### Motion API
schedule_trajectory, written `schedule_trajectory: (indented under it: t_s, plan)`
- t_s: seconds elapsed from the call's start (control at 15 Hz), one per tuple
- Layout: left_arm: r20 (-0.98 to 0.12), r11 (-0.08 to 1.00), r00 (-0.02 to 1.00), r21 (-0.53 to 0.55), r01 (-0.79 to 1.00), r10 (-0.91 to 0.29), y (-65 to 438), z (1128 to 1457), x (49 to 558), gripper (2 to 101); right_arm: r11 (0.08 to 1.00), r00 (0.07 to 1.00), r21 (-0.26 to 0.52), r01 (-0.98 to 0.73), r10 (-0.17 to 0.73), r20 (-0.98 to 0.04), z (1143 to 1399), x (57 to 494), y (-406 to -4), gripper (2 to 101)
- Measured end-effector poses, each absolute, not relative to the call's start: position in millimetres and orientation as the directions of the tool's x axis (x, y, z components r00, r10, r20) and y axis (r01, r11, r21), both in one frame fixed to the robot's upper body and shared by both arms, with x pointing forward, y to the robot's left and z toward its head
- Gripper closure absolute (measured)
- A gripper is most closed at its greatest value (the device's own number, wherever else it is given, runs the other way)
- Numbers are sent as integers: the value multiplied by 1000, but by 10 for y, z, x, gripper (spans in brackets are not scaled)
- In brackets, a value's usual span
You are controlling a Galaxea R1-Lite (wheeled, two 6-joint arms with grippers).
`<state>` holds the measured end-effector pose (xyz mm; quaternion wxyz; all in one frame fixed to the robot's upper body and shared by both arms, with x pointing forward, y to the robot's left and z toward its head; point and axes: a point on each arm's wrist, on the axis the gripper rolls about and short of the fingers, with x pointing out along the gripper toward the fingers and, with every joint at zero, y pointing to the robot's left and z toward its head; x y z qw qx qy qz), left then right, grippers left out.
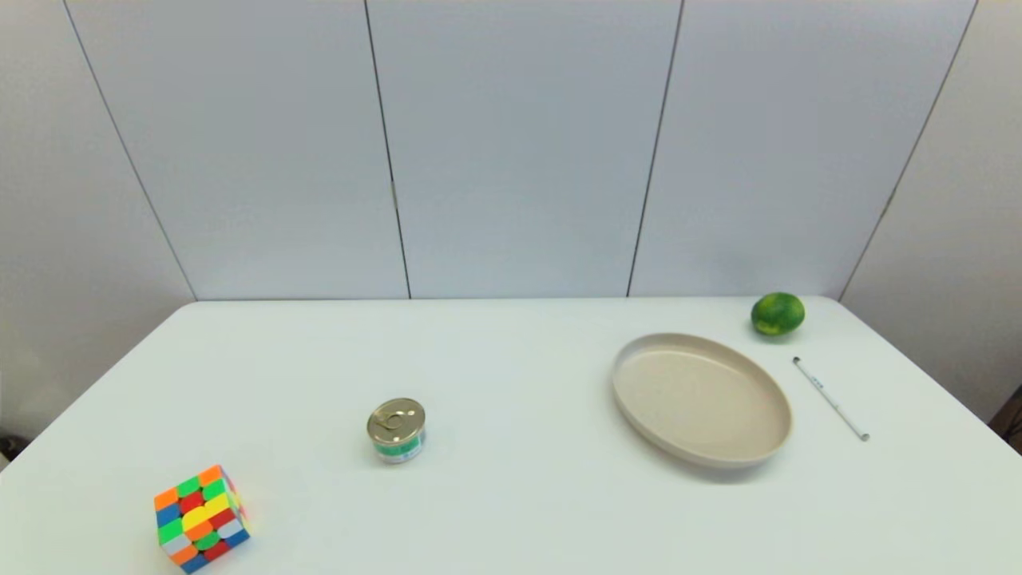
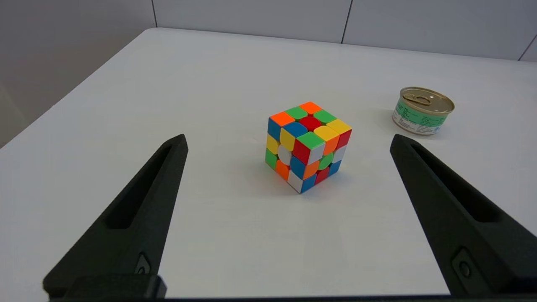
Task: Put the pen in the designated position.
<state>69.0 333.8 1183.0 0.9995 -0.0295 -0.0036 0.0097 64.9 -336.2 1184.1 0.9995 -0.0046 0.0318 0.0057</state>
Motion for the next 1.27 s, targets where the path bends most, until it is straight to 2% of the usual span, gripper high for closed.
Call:
schedule_trajectory:
  t_s: [1.27]
  plan:
    - [7, 998, 1000, -59, -19, 19, 3338, 11830, 690, 53, 1000, 998, -6, -9, 9, -63, 11846, 648, -3363, 50]
